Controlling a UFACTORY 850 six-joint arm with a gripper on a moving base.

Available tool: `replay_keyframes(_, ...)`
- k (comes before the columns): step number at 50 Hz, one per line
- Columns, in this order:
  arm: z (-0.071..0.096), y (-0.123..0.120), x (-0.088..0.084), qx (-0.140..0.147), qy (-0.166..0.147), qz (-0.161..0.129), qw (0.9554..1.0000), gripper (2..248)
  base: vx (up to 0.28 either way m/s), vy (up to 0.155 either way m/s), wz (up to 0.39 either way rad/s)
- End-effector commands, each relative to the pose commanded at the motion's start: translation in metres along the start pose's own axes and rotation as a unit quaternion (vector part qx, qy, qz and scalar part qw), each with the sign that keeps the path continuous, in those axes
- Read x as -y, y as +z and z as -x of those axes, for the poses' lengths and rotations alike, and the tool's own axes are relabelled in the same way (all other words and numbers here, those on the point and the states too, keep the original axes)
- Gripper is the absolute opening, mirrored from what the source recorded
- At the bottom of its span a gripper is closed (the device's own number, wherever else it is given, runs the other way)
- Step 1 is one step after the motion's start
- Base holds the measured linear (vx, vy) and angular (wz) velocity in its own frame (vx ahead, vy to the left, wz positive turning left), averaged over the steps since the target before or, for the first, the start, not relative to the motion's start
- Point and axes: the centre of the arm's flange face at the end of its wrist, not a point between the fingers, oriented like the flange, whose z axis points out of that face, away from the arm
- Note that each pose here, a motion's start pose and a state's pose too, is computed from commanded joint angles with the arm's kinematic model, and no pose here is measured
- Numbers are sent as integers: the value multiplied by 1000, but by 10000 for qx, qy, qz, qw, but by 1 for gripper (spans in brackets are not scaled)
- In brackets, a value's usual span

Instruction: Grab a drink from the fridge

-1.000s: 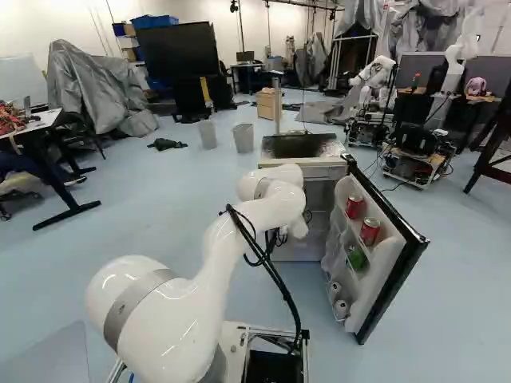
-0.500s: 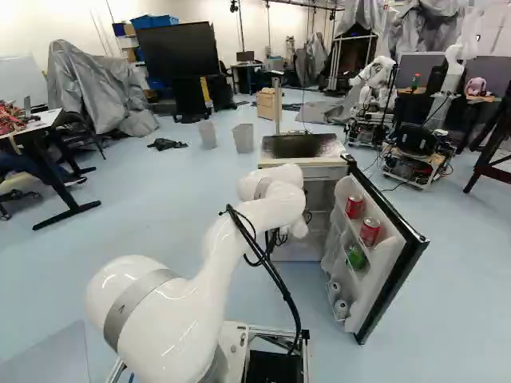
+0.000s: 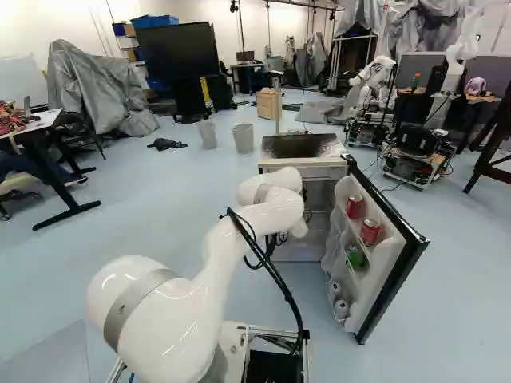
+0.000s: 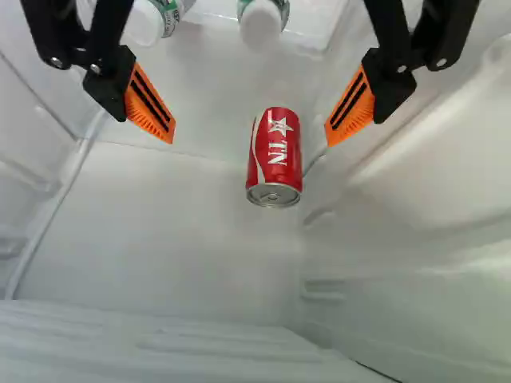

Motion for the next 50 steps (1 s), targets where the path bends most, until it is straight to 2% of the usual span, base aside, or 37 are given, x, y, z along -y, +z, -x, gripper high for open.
replay_keyframes(50,4,9,-1,-140,-91,5,9999,247,0,0,0)
